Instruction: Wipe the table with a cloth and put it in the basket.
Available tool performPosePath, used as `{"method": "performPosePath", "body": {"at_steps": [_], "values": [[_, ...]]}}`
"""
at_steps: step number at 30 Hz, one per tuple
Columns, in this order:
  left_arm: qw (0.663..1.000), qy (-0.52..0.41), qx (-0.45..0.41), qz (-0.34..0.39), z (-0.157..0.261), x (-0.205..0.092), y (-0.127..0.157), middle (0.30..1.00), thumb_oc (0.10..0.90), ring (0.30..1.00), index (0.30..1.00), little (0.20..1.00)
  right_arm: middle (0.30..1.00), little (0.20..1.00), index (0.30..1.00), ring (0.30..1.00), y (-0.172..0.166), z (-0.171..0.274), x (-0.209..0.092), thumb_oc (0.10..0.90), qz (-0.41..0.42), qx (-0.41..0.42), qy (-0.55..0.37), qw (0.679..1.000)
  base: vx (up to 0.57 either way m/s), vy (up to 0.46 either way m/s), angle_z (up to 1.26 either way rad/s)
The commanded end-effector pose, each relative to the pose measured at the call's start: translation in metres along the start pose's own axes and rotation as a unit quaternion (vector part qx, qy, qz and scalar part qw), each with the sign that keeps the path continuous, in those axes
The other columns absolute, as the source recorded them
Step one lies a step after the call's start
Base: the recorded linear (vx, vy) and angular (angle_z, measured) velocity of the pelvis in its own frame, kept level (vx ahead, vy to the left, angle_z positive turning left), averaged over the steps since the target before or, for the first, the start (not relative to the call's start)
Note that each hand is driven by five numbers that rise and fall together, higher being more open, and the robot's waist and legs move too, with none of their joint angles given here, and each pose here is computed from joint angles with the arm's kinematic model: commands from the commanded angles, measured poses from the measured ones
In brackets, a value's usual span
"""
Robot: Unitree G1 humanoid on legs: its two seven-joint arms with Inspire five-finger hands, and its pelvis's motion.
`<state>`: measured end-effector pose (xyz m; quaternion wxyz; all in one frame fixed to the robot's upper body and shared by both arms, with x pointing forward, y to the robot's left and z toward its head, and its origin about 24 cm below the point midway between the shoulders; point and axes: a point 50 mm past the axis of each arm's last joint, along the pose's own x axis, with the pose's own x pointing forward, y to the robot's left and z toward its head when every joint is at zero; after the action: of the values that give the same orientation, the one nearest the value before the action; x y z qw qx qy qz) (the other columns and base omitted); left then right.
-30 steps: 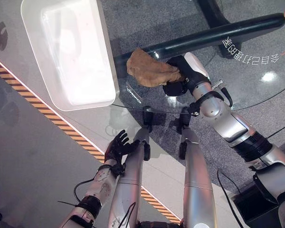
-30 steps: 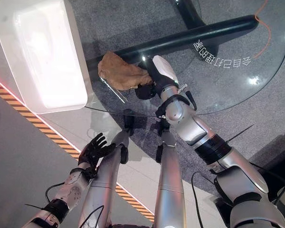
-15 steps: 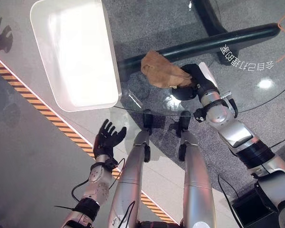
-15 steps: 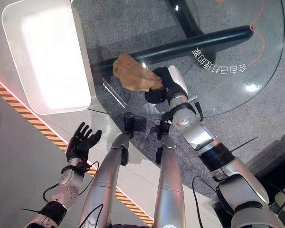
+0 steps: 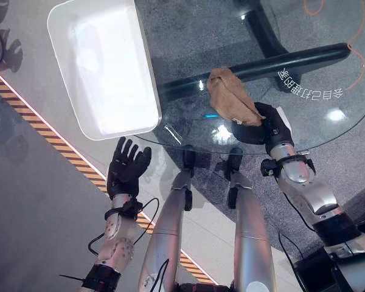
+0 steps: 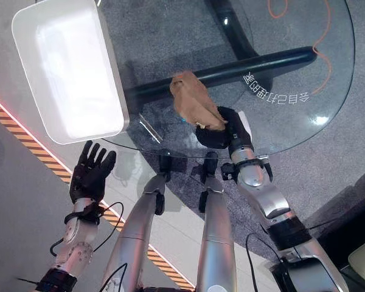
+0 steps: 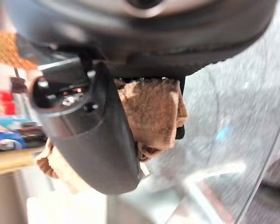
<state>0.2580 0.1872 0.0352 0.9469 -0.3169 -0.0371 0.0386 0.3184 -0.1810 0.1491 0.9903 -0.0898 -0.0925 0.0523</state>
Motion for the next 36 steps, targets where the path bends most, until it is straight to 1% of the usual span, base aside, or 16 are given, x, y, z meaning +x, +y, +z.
{"method": "performPosePath", "body": {"at_steps": [1,5,8,10,14,17,21,23,27,36], "values": [[0.995,0.01,-0.018,-0.098,0.008,-0.027,-0.003,0.9,0.8,0.9,0.9,0.9,0.3,0.2,0.3,0.3,0.015,0.092,-0.021,0.1,0.093,0.085,-0.26,0.957,0.0,0.0,0.0],[0.98,0.021,-0.071,-0.185,0.009,-0.036,-0.016,0.9,0.8,0.9,0.9,0.9,0.3,0.2,0.3,0.3,0.015,0.101,-0.033,0.1,0.132,0.12,-0.301,0.937,-0.01,0.007,-0.02],[0.968,-0.004,-0.098,-0.229,0.018,-0.037,-0.026,0.9,0.8,0.9,0.9,0.9,0.3,0.2,0.3,0.3,0.02,0.106,-0.042,0.1,0.168,0.141,-0.329,0.919,0.0,0.0,0.0],[0.953,-0.017,-0.13,-0.271,0.026,-0.035,-0.037,0.9,0.8,0.9,0.9,0.9,0.3,0.2,0.3,0.3,0.024,0.112,-0.046,0.1,0.188,0.144,-0.346,0.908,0.0,0.0,0.0],[0.931,-0.034,-0.152,-0.329,0.034,-0.034,-0.05,0.9,0.8,0.9,0.9,0.9,0.3,0.2,0.3,0.3,0.028,0.119,-0.051,0.1,0.215,0.141,-0.368,0.894,0.0,0.0,0.0],[0.915,-0.057,-0.165,-0.364,0.041,-0.033,-0.059,0.9,0.8,0.9,0.9,0.9,0.3,0.2,0.3,0.3,0.03,0.121,-0.052,0.1,0.229,0.132,-0.372,0.89,0.0,0.0,0.0],[0.897,-0.089,-0.171,-0.399,0.054,-0.028,-0.073,0.9,0.8,0.9,0.9,0.9,0.3,0.2,0.3,0.3,0.033,0.121,-0.052,0.1,0.249,0.134,-0.369,0.885,0.0,0.0,0.0],[0.894,-0.097,-0.168,-0.405,0.058,-0.026,-0.076,0.9,0.8,0.9,0.9,0.9,0.3,0.2,0.3,0.3,0.035,0.121,-0.052,0.1,0.261,0.137,-0.368,0.882,0.0,-0.004,-0.02],[0.891,-0.118,-0.15,-0.412,0.072,-0.013,-0.093,0.9,0.8,0.9,0.9,0.9,0.3,0.2,0.3,0.3,0.052,0.121,-0.052,0.1,0.309,0.131,-0.357,0.872,0.0,-0.02,-0.04],[0.886,-0.084,-0.154,-0.429,0.066,-0.005,-0.118,0.9,0.8,0.9,0.9,0.9,0.3,0.2,0.3,0.3,0.073,0.118,-0.046,0.1,0.354,0.122,-0.327,0.868,0.0,0.0,0.0]]}}
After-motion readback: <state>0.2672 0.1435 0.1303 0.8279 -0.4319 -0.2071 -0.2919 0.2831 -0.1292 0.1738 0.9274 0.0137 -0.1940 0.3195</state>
